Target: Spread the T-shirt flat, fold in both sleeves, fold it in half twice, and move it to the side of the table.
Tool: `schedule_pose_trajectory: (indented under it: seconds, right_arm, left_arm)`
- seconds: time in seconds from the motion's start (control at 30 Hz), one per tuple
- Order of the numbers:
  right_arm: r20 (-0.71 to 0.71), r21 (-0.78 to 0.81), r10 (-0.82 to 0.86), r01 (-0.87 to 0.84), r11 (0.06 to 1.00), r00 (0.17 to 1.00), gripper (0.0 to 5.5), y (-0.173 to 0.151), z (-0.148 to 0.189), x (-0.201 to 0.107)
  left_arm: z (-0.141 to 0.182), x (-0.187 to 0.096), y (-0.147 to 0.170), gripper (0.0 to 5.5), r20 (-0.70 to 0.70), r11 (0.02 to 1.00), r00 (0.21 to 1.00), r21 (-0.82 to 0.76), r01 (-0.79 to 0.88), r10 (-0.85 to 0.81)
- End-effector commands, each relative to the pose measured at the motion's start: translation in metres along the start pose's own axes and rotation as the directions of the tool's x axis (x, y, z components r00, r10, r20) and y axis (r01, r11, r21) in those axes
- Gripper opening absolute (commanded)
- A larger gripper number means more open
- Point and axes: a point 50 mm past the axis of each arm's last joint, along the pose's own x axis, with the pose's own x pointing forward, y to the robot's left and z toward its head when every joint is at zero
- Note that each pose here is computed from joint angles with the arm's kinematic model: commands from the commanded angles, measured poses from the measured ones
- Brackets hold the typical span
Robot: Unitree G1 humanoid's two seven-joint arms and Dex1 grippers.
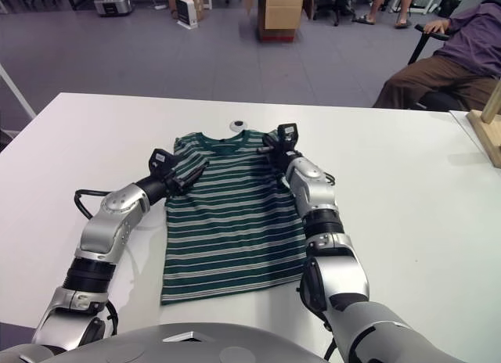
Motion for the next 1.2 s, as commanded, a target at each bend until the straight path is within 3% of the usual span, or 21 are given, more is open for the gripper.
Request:
schedule_pose_trajectory:
  seconds: [0.03,0.27,0.37,0.53,0.6,0.67,0.77,0.83,0.9,1.0,1.2]
  right_arm:
    - [-0.040,-0.093,0.079,-0.082,0.992,0.996,0.02,0.020,-0.009,0.003]
    - [-0.142,-0.233,0.132,-0.162,0.959,0.981,0.02,0.029,-0.029,-0.004]
    - [-0.116,-0.218,0.134,-0.157,0.963,0.984,0.50,0.029,-0.023,-0.003]
    - [-0.062,-0.227,0.310,-0.316,0.921,0.949,1.30,0.040,-0.006,-0.015]
    - [-0.156,-0.393,0.471,-0.492,0.777,0.868,1.61,0.037,-0.003,-0.042]
    - [-0.284,-0.454,0.560,-0.623,0.637,0.779,2.10,0.016,0.009,-0.076]
    - [-0.570,-0.528,0.482,-0.746,0.405,0.665,2.74,-0.036,0.020,-0.130]
    - [-0.676,-0.519,0.443,-0.807,0.281,0.589,3.14,-0.049,0.019,-0.149]
    - [-0.762,-0.509,0.389,-0.850,0.136,0.518,3.48,-0.059,0.013,-0.163]
    - [-0.826,-0.468,0.355,-0.884,0.001,0.438,3.74,-0.067,0.005,-0.184]
    - [-0.829,-0.505,0.381,-0.841,-0.195,0.409,3.74,-0.062,-0.011,-0.196]
  left_arm:
    - [-0.006,-0.001,0.001,3.68,-0.026,1.000,1.000,0.012,-0.010,0.011]
    - [-0.007,-0.001,0.001,3.68,-0.031,1.000,0.999,0.016,-0.010,0.011]
    - [-0.007,-0.002,-0.001,3.68,-0.030,1.000,1.000,0.018,0.006,-0.005]
    - [-0.003,-0.007,-0.006,4.42,-0.019,0.995,0.997,0.071,0.076,-0.075]
    - [0.004,-0.017,-0.002,4.69,0.003,0.983,0.994,0.147,0.109,-0.110]
    - [0.010,-0.038,0.002,5.15,-0.020,0.943,0.978,0.261,0.205,-0.207]
    - [-0.002,-0.094,-0.004,5.40,-0.359,0.688,0.817,0.444,0.575,-0.451]
    - [-0.007,-0.121,-0.003,5.40,-0.544,0.523,0.685,0.448,0.725,-0.484]
    - [-0.007,-0.136,0.001,5.40,-0.652,0.396,0.609,0.465,0.791,-0.452]
    - [-0.005,-0.148,0.003,5.40,-0.712,0.275,0.556,0.484,0.831,-0.428]
    - [-0.014,-0.142,-0.022,5.40,-0.678,0.157,0.557,0.559,0.814,-0.479]
